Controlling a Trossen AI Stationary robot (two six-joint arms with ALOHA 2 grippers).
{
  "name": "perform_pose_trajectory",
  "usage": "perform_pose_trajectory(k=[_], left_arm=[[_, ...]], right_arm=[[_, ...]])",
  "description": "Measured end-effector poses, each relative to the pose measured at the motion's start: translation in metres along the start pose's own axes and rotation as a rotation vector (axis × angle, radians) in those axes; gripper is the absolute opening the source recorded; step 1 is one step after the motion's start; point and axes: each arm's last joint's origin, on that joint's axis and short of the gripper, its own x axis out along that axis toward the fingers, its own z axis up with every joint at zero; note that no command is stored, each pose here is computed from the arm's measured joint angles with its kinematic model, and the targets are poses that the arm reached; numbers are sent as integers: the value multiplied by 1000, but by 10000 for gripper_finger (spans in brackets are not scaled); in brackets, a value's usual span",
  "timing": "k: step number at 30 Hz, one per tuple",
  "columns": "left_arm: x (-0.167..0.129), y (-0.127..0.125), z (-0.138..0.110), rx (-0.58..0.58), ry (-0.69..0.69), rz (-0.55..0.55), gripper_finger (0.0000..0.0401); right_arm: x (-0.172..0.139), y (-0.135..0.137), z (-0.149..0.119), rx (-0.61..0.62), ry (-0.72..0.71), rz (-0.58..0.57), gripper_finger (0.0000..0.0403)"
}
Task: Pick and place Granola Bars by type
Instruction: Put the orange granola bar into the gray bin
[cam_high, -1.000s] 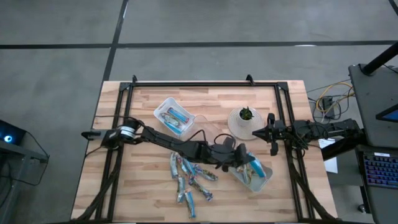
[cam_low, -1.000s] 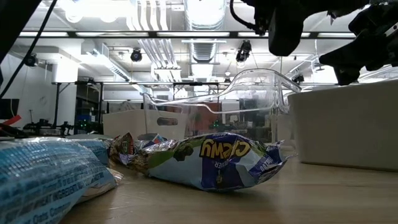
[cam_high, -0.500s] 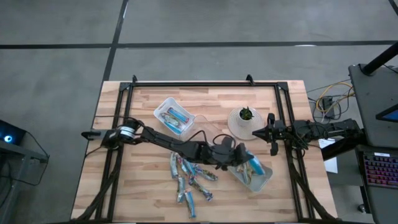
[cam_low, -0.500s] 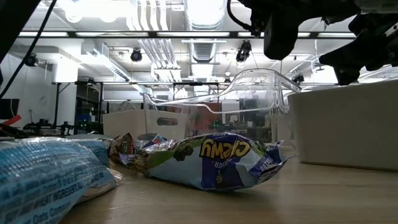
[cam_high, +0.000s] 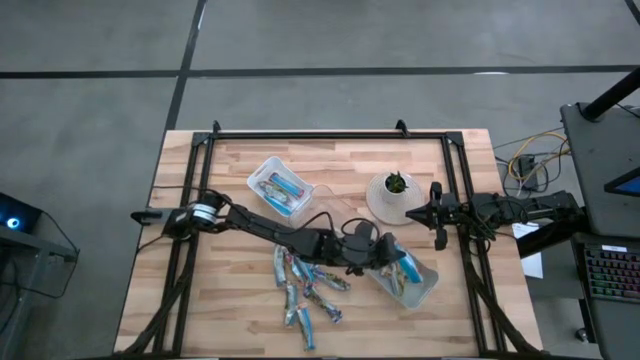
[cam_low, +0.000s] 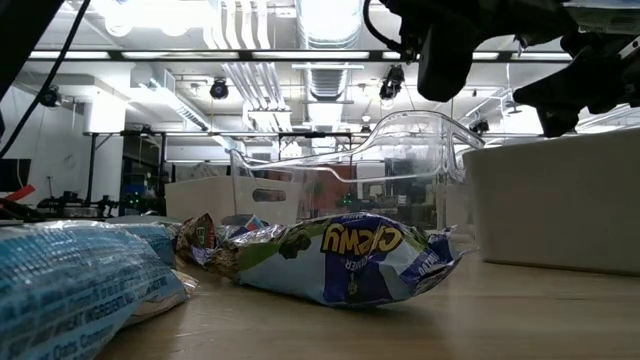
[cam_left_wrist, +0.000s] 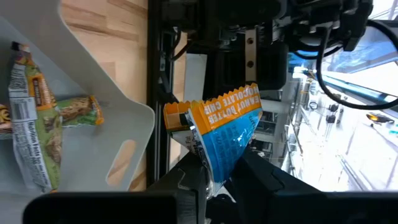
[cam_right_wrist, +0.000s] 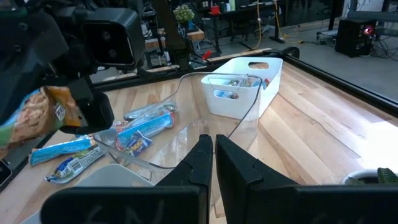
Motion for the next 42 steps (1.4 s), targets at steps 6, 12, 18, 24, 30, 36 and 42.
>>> perform_pose_trajectory(k=[6,12,18,24,30,36,42], left_arm=[[0,0,-1,0,1,-3,46],[0,-2,-1,-6,3,-21,47],[-1,-1,-3,-40,6,-19,47],[-1,0,-5,-46,4,-13,47],[-1,4,-4,-44,-3,26,47],[9,16,-6,-85,17,34,47],[18,15,-10,-92,58,8,46]], right_arm=[[0,0,0,0,0,0,13],[0,0,0,0,0,0,13],[0,0,0,0,0,0,13],[0,0,0,0,1,0,13],[0,0,0,0,0,0,13],[0,0,0,0,0,0,13],[0,0,0,0,0,0,13]])
